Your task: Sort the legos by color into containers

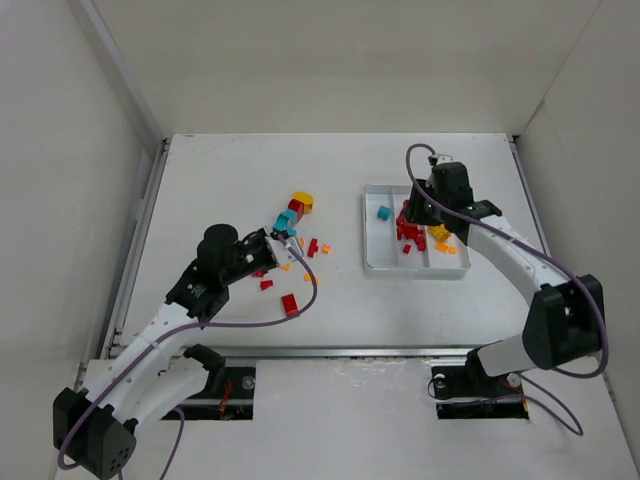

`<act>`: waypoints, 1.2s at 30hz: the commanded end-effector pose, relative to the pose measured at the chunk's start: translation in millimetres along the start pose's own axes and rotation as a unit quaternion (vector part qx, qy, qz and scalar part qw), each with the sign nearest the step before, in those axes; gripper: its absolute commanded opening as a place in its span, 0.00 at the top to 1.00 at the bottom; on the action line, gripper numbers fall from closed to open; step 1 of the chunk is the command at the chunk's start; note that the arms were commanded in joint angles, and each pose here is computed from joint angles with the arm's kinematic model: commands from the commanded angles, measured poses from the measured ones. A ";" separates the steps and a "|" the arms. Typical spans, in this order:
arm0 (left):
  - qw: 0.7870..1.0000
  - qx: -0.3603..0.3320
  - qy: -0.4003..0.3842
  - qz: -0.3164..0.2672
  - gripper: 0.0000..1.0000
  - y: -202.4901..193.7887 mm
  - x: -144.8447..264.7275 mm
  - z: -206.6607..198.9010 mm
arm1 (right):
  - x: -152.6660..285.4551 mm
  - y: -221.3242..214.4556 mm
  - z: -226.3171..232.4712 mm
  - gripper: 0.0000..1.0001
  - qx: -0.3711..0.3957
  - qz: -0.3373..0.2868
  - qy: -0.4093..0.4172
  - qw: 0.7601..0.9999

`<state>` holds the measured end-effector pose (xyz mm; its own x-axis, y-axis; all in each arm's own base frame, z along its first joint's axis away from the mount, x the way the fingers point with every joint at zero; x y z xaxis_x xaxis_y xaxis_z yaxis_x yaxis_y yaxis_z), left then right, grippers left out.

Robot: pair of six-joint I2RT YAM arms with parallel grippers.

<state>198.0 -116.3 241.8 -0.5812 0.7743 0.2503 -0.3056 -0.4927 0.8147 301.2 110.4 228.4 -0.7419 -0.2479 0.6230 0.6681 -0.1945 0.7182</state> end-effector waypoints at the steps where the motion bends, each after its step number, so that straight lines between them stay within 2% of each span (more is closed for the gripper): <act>1: 1.000 0.004 0.012 -0.001 1.00 0.6 3.3 -0.7 | -23.1 -11.1 -17.1 1.00 0.032 0.032 -0.081 0.996; 4: 1.000 0.015 0.017 0.002 1.00 0.7 5.3 -1.5 | -37.5 -7.2 -17.8 0.94 0.045 0.052 -0.094 0.993; 6: 1.000 0.019 0.023 0.001 1.00 2.1 7.3 -1.0 | -48.3 -10.4 -19.3 0.74 0.046 0.070 -0.100 0.991; 7: 0.999 0.028 0.027 0.008 1.00 -0.9 9.4 -3.7 | -50.7 -9.4 -18.9 0.61 0.046 0.071 -0.100 0.991; 8: 0.999 0.033 0.032 0.011 1.00 -1.5 9.7 -3.4 | -51.7 -7.1 -18.7 0.31 0.047 0.071 -0.105 0.991; 10: 0.996 0.060 0.067 0.023 0.99 -3.4 12.6 -1.4 | -50.7 -5.2 -17.9 0.01 0.047 0.071 -0.105 0.991; 11: 0.993 0.076 0.083 0.032 0.96 -7.3 12.7 -2.1 | -47.1 1.0 -15.8 0.01 0.052 0.061 -0.101 0.992; 12: 0.989 0.092 0.112 0.031 0.84 -8.7 13.8 -0.7 | -40.7 5.1 -13.8 0.01 0.062 0.054 -0.090 0.993; 13: 0.979 0.113 0.159 0.052 0.79 -14.0 16.3 2.7 | -36.3 6.3 -9.1 0.01 0.072 0.048 -0.083 0.993; 15: 0.956 0.181 0.225 0.057 0.65 -21.8 19.1 3.1 | -20.3 10.7 10.5 0.01 0.102 0.024 -0.054 0.993; 16: 0.935 0.202 0.281 0.076 0.55 -29.3 23.8 7.2 | -13.5 12.1 20.5 0.01 0.132 0.011 -0.037 0.991; 17: 0.921 0.220 0.311 0.076 0.51 -31.2 26.4 7.8 | -7.7 9.0 31.7 0.01 0.159 0.003 -0.018 0.987; 18: 0.889 0.253 0.374 0.081 0.44 -40.2 31.6 9.1 | 3.4 -0.9 57.8 0.01 0.214 -0.012 0.033 0.976; 19: 0.884 0.266 0.377 0.073 0.44 -42.7 29.8 6.6 | 7.7 -9.4 72.7 0.01 0.241 -0.015 0.065 0.968; 20: 0.858 0.273 0.427 0.083 0.41 -49.5 36.3 9.0 | 9.4 -19.4 87.1 0.01 0.265 -0.013 0.097 0.959; 21: 0.846 0.280 0.446 0.087 0.39 -58.1 38.1 3.8 | 17.6 -35.2 116.9 0.01 0.295 -0.010 0.167 0.941; 23: 0.805 0.298 0.507 0.079 0.37 -66.7 45.8 7.8 | 13.9 -61.9 138.6 0.01 0.329 0.017 0.217 0.919; 24: 0.795 0.302 0.520 0.079 0.35 -69.7 46.7 6.7 | 17.5 -80.5 157.2 0.01 0.348 0.034 0.247 0.904; 27: 0.757 0.303 0.574 0.074 0.32 -77.9 56.4 10.5 | 0.3 -110.2 190.9 0.01 0.356 0.079 0.263 0.893; 28: 0.747 0.302 0.588 0.073 0.30 -80.2 59.7 10.6 | 3.0 -125.8 207.1 0.01 0.367 0.093 0.278 0.883; 32: 0.732 0.289 0.612 0.078 0.27 -83.6 68.1 14.7 | -9.4 -152.7 251.1 0.01 0.352 0.113 0.253 0.894; 33: 0.724 0.289 0.622 0.073 0.26 -83.3 72.0 17.6 | -9.4 -156.4 257.7 0.01 0.328 0.118 0.249 0.903; 36: 0.711 0.283 0.640 0.069 0.26 -85.6 80.9 20.5 | -12.0 -167.2 259.4 0.01 0.315 0.136 0.210 0.916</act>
<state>193.9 -12.9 190.0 -0.9295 -0.3650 0.0529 0.0773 -0.0524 0.9956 184.6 382.0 152.7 -0.3023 -0.5733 0.7615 0.5086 0.5787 0.6375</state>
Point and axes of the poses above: each gripper's point midway between its finger pads, its own x axis back along the fingers, its own z axis along the line the jaws close on, y = z × x, the point moved 10 cm from there along x, back along the fingers, and after that the axes turned 1 degree about -x, right-handed, at the moved point
